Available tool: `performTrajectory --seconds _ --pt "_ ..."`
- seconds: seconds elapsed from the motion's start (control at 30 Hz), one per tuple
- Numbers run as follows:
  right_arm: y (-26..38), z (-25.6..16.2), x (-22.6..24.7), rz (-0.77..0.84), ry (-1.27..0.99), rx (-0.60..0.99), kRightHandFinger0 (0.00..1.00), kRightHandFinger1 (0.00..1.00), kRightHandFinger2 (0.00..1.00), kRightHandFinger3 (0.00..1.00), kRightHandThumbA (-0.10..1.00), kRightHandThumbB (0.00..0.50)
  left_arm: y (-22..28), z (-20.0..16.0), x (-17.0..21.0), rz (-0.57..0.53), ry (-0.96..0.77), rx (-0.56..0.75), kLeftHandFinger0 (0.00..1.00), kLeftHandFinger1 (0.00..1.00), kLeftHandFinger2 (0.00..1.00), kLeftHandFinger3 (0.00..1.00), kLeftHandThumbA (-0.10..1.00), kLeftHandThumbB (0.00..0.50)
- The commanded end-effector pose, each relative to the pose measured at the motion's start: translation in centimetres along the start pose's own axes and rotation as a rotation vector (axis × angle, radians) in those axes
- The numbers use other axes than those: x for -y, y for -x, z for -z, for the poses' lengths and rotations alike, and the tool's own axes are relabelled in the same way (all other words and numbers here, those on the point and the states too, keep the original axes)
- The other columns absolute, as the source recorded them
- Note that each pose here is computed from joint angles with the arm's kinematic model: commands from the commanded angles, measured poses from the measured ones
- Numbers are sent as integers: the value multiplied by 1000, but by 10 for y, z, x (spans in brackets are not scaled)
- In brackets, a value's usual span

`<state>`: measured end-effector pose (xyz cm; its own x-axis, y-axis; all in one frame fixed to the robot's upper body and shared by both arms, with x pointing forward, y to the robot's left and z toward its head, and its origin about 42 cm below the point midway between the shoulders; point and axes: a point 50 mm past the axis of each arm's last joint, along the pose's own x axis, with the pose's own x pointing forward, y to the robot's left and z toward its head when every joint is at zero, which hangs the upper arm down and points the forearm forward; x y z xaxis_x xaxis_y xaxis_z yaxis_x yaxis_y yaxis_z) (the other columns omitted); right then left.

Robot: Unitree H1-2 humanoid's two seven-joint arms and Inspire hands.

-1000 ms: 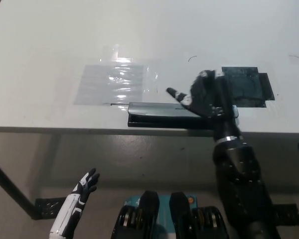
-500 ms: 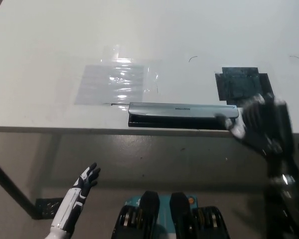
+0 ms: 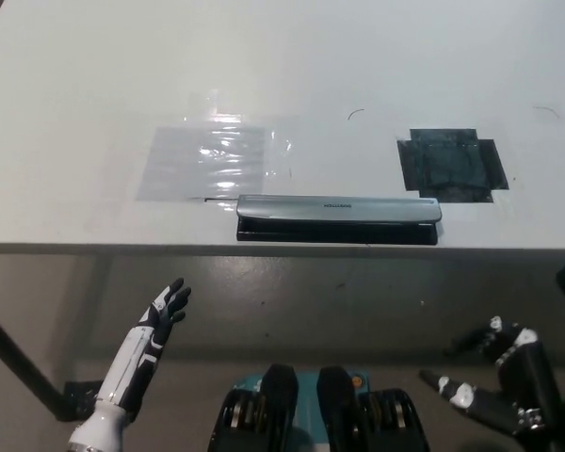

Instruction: The paper pin puncher is placed at the center of the table and close to the robot and the robot uses its right fist to press on the paper pin puncher

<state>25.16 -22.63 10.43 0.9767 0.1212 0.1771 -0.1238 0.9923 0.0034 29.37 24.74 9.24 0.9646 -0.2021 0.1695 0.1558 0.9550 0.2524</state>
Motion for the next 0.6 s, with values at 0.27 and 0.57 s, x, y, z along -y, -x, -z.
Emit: performTrajectory --seconds 0.27,0.57 --pt "-9 16 -16 -89 -22 29 1000 1000 1000 1000 1000 216 -10 -13 -7 15 -4 71 1000 1000 1000 1000 1000 252" --pt "-15 18 -16 -86 -34 41 1000 1000 1000 1000 1000 209 -12 -14 -10 15 -13 79 1000 1000 1000 1000 1000 238"
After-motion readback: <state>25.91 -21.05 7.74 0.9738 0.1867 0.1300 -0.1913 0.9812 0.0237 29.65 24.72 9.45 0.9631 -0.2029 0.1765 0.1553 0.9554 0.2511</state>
